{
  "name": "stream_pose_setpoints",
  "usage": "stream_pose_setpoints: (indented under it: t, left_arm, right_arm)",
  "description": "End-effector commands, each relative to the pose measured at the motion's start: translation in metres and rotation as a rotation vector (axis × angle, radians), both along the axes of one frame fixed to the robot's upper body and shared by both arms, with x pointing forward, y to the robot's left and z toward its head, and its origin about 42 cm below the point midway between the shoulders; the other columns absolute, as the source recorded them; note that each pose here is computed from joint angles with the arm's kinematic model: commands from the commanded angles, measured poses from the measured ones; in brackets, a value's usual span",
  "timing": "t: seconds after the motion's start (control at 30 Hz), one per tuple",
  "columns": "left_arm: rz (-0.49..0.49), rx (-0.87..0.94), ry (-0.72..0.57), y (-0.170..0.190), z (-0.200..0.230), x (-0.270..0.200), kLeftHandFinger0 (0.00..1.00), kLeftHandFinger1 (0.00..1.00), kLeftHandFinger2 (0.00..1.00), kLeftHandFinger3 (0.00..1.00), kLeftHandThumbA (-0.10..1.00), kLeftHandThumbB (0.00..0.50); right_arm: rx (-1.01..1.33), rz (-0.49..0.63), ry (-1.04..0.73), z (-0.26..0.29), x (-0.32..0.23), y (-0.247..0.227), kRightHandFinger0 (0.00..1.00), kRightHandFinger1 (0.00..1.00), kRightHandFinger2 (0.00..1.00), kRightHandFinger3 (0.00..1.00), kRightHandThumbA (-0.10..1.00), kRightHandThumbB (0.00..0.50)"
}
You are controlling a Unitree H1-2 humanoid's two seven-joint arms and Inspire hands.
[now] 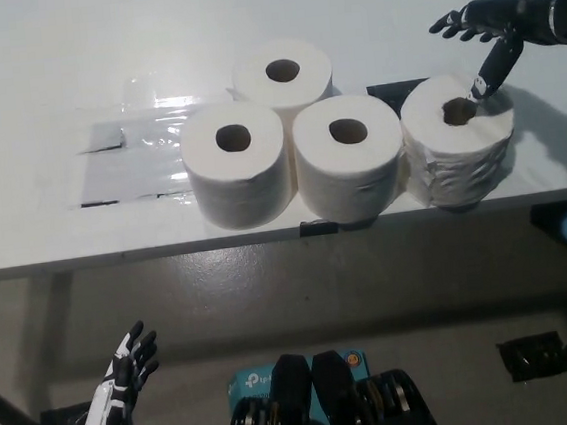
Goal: A few rolls of toilet paper are kept infront of the robot and the robot uses its right hand to lift one of the rolls and and places it on top of the other rolls to stack it.
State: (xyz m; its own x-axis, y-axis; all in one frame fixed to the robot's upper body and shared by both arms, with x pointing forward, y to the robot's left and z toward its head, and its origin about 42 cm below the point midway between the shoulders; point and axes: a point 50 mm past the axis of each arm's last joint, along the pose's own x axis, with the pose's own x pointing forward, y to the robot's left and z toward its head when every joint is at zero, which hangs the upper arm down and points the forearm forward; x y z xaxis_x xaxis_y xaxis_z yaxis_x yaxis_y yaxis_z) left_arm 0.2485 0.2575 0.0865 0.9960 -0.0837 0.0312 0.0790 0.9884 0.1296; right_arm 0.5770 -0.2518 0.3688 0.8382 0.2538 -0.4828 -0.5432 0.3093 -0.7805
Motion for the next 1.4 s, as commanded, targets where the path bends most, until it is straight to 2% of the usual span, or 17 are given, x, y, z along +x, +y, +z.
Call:
stream_pose_setpoints:
  t: [0.0,0.13,0.4,0.67,0.87,0.97,1.03,1.1,1.17,1.2,1.3,1.37]
  left_arm:
    - [-0.03,0.024,-0.033,0.002,0.009,0.001,1.0,1.0,1.0,1.0,1.0,0.154]
    - [-0.032,0.018,-0.031,0.001,0.01,0.0,1.0,1.0,1.0,1.0,1.0,0.156]
    - [-0.033,0.014,-0.033,0.001,0.01,0.0,1.0,1.0,1.0,1.0,1.0,0.177]
    - [-0.035,0.012,-0.033,0.0,0.011,0.0,1.0,1.0,1.0,1.0,1.0,0.174]
    - [-0.032,0.018,-0.036,0.001,0.01,0.0,1.0,1.0,1.0,1.0,1.0,0.18]
    - [-0.034,0.014,-0.041,0.0,0.01,0.0,1.0,1.0,1.0,1.0,1.0,0.169]
    - [-0.033,0.014,-0.04,0.0,0.01,0.0,1.0,1.0,1.0,1.0,1.0,0.176]
    - [-0.034,0.014,-0.04,0.0,0.01,0.0,1.0,1.0,1.0,1.0,1.0,0.18]
    - [-0.033,0.014,-0.036,0.0,0.01,0.0,1.0,1.0,1.0,1.0,1.0,0.184]
    - [-0.033,0.009,-0.034,0.0,0.01,0.0,1.0,1.0,1.0,1.0,1.0,0.186]
    - [-0.035,0.01,-0.036,-0.001,0.01,0.0,1.0,1.0,1.0,1.0,1.0,0.178]
    - [-0.036,0.02,-0.04,-0.001,0.011,-0.001,1.0,1.0,1.0,1.0,1.0,0.17]
  right_arm:
    - [-0.018,0.024,-0.08,0.026,0.004,0.0,1.0,1.0,1.0,1.0,0.98,0.312]
    - [-0.057,0.021,-0.082,0.025,0.005,-0.001,1.0,1.0,1.0,1.0,1.0,0.327]
    - [-0.096,0.045,-0.073,0.022,0.005,0.002,1.0,1.0,1.0,1.0,1.0,0.297]
    - [-0.107,0.026,-0.066,0.017,0.007,0.008,1.0,1.0,1.0,1.0,1.0,0.328]
    - [-0.111,0.05,-0.063,0.016,0.009,0.013,1.0,1.0,1.0,1.0,1.0,0.318]
    - [-0.107,0.058,-0.041,0.017,0.011,0.019,1.0,1.0,1.0,1.0,1.0,0.288]
    - [-0.125,0.052,-0.037,0.017,0.012,0.024,1.0,1.0,1.0,1.0,1.0,0.299]
    - [-0.128,0.035,-0.031,0.015,0.012,0.028,1.0,1.0,1.0,1.0,0.98,0.316]
    - [-0.182,0.061,-0.018,0.008,0.014,0.034,1.0,1.0,1.0,1.0,0.98,0.312]
    - [-0.198,0.059,-0.019,0.004,0.015,0.036,1.0,1.0,1.0,1.0,0.95,0.329]
    - [-0.207,0.054,-0.017,-0.005,0.016,0.038,1.0,1.0,1.0,1.0,0.84,0.325]
    - [-0.245,0.053,-0.02,-0.01,0.016,0.04,1.0,1.0,1.0,1.0,0.83,0.344]
